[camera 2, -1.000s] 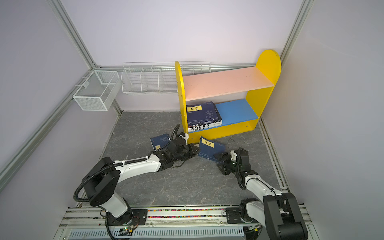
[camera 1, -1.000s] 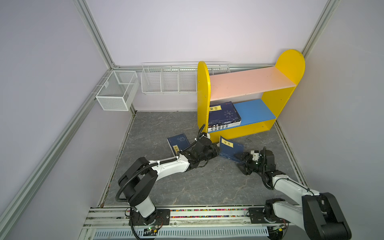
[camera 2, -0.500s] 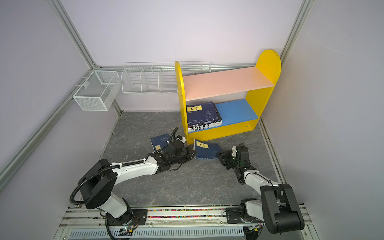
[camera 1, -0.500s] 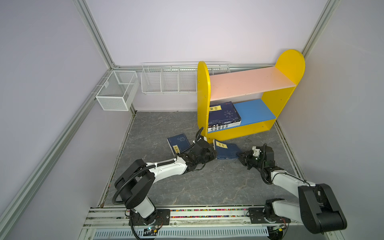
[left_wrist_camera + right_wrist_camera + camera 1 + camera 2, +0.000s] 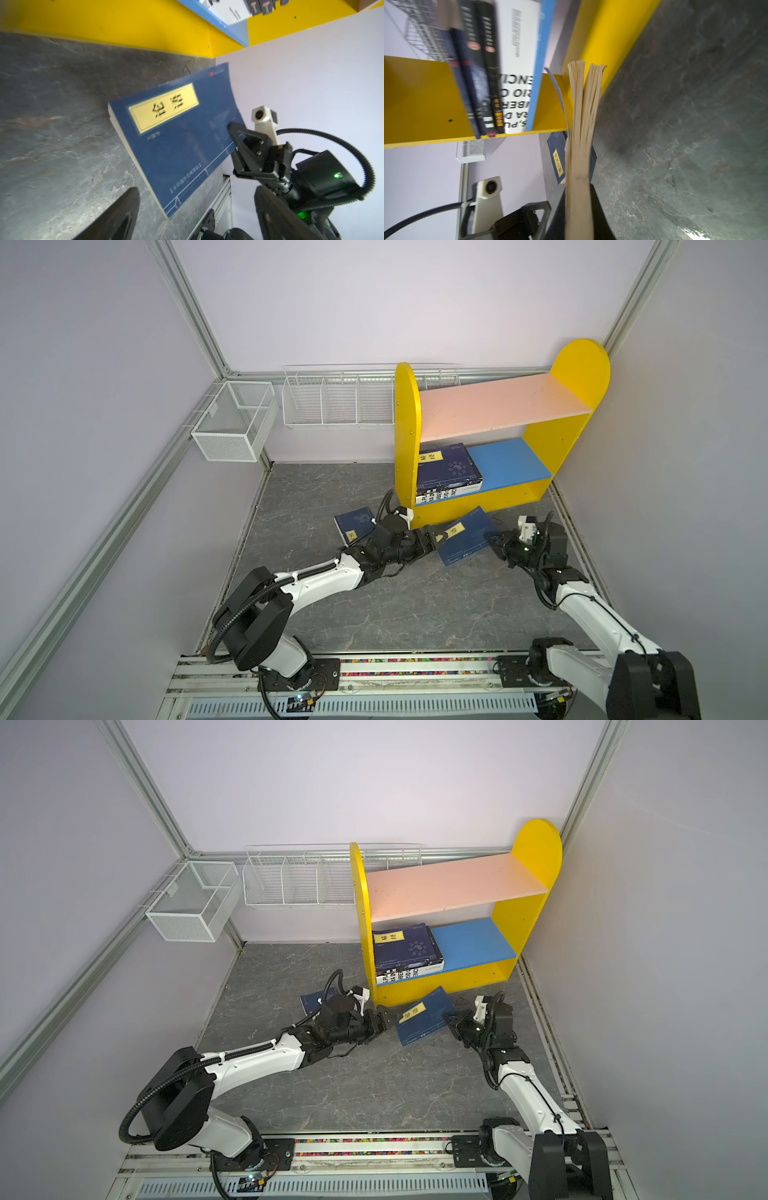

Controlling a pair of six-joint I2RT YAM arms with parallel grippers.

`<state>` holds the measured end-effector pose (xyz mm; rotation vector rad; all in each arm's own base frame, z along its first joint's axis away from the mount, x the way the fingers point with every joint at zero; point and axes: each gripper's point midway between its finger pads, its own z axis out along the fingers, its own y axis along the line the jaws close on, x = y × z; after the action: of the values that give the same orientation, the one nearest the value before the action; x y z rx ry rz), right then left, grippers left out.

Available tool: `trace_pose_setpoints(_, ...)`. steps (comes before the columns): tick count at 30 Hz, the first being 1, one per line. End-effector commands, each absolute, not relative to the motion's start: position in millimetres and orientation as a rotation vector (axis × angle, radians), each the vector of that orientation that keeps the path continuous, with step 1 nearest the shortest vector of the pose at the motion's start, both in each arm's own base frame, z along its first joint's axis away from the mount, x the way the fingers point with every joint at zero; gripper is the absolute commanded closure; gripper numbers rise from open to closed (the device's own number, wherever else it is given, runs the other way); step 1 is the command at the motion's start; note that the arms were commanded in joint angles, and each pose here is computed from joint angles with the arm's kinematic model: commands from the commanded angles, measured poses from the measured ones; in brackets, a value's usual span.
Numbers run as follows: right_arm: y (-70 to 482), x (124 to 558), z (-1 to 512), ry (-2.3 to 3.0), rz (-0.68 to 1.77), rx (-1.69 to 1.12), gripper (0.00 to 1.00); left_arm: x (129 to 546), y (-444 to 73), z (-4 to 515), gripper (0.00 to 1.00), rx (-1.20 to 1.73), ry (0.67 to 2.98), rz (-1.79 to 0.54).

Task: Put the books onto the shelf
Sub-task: 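Lift the blue book upright with both grippers and raise it toward the shelf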

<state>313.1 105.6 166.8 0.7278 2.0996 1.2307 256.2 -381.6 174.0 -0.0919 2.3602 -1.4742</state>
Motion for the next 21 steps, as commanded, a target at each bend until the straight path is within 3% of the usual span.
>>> trace_pose_setpoints(1,107.2,309.1,185.1,2.078,1.258,0.643,0.88,240.1,-393.2,164.9,0.12,-0.082,2.403,-1.609)
trace_pose_setpoints(15,117.9,305.1,255.3,1.922,1.388,0.484,0.87,246.8,-412.8,167.9,0.11,-0.148,2.278,-1.795)
trace_pose_setpoints(21,122.8,302.4,267.5,1.886,1.458,0.460,0.87,261.7,-422.0,199.6,0.20,-0.149,2.102,-1.897)
